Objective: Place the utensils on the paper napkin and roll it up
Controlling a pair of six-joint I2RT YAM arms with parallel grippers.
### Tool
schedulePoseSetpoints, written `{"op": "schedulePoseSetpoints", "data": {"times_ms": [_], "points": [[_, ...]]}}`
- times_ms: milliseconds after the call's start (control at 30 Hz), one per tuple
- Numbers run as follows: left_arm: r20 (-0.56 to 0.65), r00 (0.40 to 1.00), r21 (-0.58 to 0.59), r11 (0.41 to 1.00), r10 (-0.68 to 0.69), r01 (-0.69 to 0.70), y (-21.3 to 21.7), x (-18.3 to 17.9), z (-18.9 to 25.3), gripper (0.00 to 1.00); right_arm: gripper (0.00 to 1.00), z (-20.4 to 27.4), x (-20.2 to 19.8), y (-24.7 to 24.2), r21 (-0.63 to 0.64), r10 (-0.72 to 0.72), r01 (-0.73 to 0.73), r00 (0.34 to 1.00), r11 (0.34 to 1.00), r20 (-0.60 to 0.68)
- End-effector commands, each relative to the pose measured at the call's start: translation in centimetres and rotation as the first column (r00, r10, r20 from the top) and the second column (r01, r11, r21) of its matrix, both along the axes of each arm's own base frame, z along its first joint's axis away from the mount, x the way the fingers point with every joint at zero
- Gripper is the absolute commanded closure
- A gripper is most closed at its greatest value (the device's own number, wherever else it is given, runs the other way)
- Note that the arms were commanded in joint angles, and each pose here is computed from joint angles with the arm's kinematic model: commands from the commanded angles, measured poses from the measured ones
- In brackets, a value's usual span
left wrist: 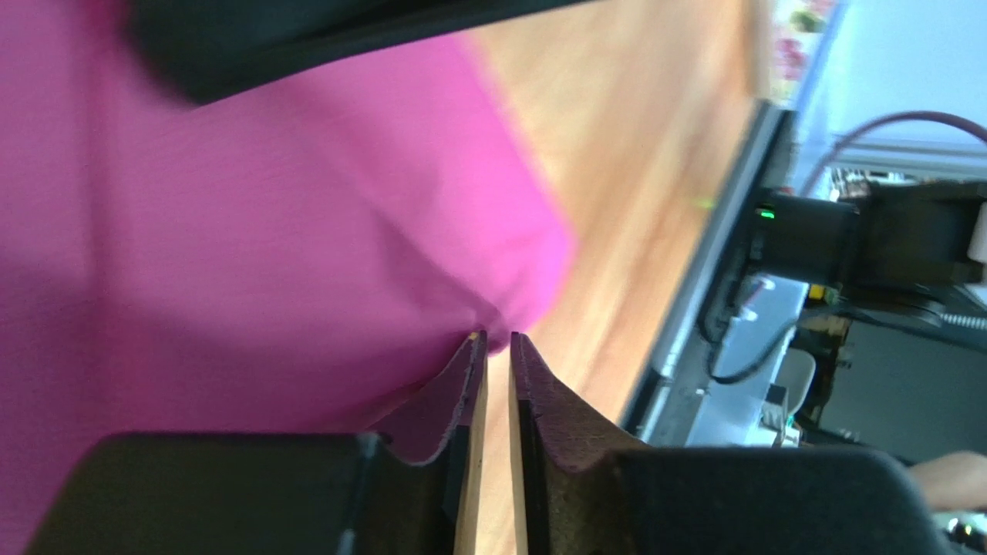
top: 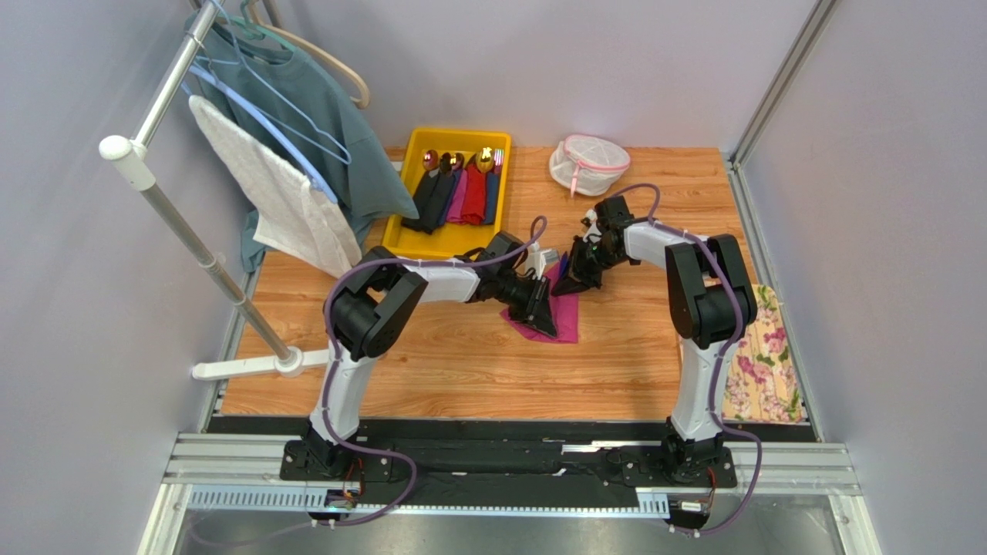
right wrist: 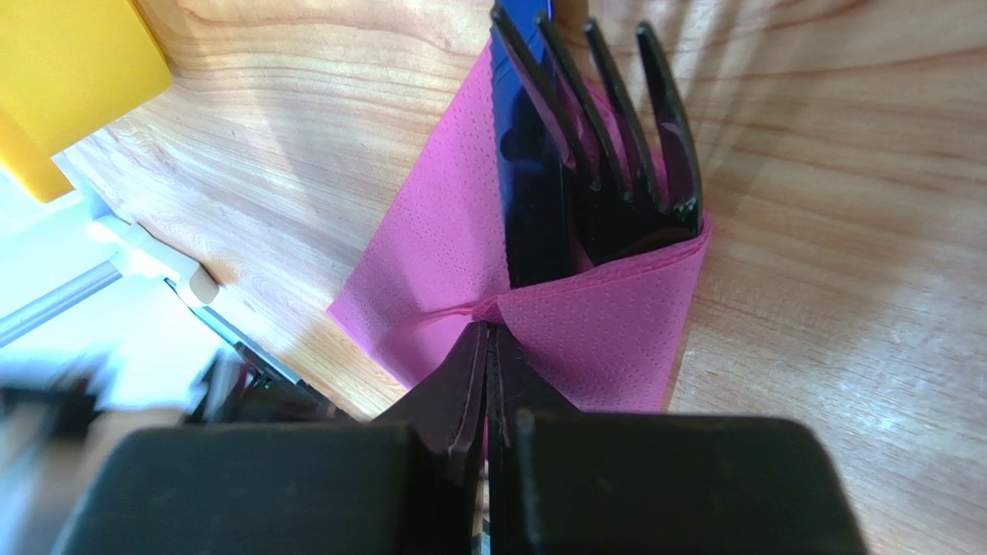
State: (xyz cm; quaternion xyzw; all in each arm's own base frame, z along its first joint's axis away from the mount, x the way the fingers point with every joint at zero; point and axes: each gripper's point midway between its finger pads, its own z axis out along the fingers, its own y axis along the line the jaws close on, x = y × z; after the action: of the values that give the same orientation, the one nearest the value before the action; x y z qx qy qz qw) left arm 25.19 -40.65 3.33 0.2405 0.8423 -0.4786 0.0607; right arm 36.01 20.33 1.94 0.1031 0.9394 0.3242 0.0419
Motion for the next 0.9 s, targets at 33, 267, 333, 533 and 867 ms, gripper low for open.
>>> {"op": "schedulePoseSetpoints", "data": {"times_ms": [33, 267, 333, 533, 867], "points": [[-0.02, 0.999, 0.101, 0.995, 0.031, -0.029, 1.3, 0.8, -2.9, 0.83, 1.0, -1.1, 1.4, -0.7, -0.056, -0.001, 0.004, 0.999, 0.998, 0.054], [-0.05, 0.998, 0.139, 0.989, 0.047, -0.039, 2.0, 0.7, -3.8, 0.89, 0.9, 5.0, 2.6, 0.8, 0.058, 0.005, -0.014, 0.987, 0.998, 0.158], [-0.044, 0.998, 0.135, 0.99, 0.05, -0.043, 2.0, 0.8, -3.6, 0.89, 0.87, 6.4, 2.4, 1.0, 0.077, 0.01, -0.024, 0.984, 0.997, 0.177], [-0.037, 0.998, 0.131, 0.99, 0.049, -0.044, 2.0, 0.8, -3.4, 0.91, 0.89, 6.6, -0.6, 0.6, 0.061, 0.025, -0.033, 0.99, 0.998, 0.136], [-0.029, 0.998, 0.127, 0.991, 0.049, -0.045, 2.0, 0.9, -3.3, 0.92, 0.93, 2.5, -4.3, 0.3, -0.016, 0.087, -0.087, 0.995, 0.996, 0.048]]}}
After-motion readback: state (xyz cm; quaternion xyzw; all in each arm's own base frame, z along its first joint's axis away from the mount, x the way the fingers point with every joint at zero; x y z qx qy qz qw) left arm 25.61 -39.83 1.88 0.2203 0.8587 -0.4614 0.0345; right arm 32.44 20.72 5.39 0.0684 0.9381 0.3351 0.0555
